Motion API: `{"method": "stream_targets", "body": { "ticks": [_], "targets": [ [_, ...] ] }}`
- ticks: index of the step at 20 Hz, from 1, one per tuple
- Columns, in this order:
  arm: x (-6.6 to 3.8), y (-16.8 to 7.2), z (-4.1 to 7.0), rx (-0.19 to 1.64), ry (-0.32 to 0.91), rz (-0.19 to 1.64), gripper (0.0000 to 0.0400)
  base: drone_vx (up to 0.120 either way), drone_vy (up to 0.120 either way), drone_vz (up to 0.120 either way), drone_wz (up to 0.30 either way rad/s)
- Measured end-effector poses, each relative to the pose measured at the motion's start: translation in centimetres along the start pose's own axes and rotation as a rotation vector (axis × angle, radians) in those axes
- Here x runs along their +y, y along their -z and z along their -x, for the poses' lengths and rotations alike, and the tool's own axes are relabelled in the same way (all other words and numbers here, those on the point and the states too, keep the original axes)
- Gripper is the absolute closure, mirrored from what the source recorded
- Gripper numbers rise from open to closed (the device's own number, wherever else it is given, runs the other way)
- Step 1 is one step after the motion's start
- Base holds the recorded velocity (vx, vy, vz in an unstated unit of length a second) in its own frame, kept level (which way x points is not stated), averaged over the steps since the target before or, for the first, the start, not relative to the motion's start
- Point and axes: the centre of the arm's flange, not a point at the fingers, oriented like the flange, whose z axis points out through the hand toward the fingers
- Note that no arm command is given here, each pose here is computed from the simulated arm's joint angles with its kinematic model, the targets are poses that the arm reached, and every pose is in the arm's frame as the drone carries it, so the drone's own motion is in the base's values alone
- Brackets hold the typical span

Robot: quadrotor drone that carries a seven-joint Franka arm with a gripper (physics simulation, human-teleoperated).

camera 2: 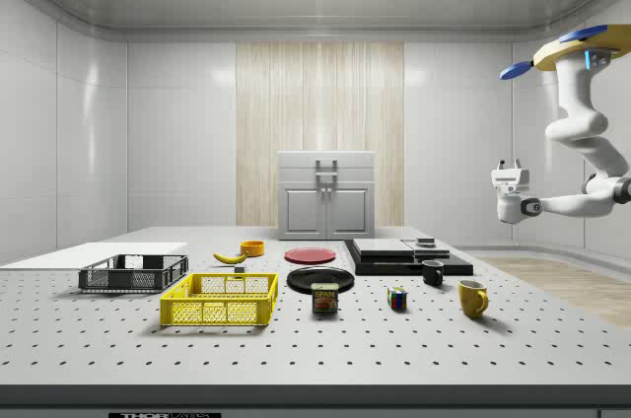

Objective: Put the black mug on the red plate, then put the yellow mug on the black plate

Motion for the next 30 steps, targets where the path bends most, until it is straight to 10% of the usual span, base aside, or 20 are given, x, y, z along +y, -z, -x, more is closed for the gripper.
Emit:
{"method": "stream_targets", "body": {
  "ticks": [13, 30],
  "targets": [
    [0.1, 7.8, 0.1, 0.007, 0.0, -0.007, 0.0, 0.049, -0.015, 0.0, 0.0],
    [0.0, 9.3, 0.1, 0.017, 0.0, -0.016, 0.0, 0.115, -0.016, 0.0, 0.0]
  ]
}}
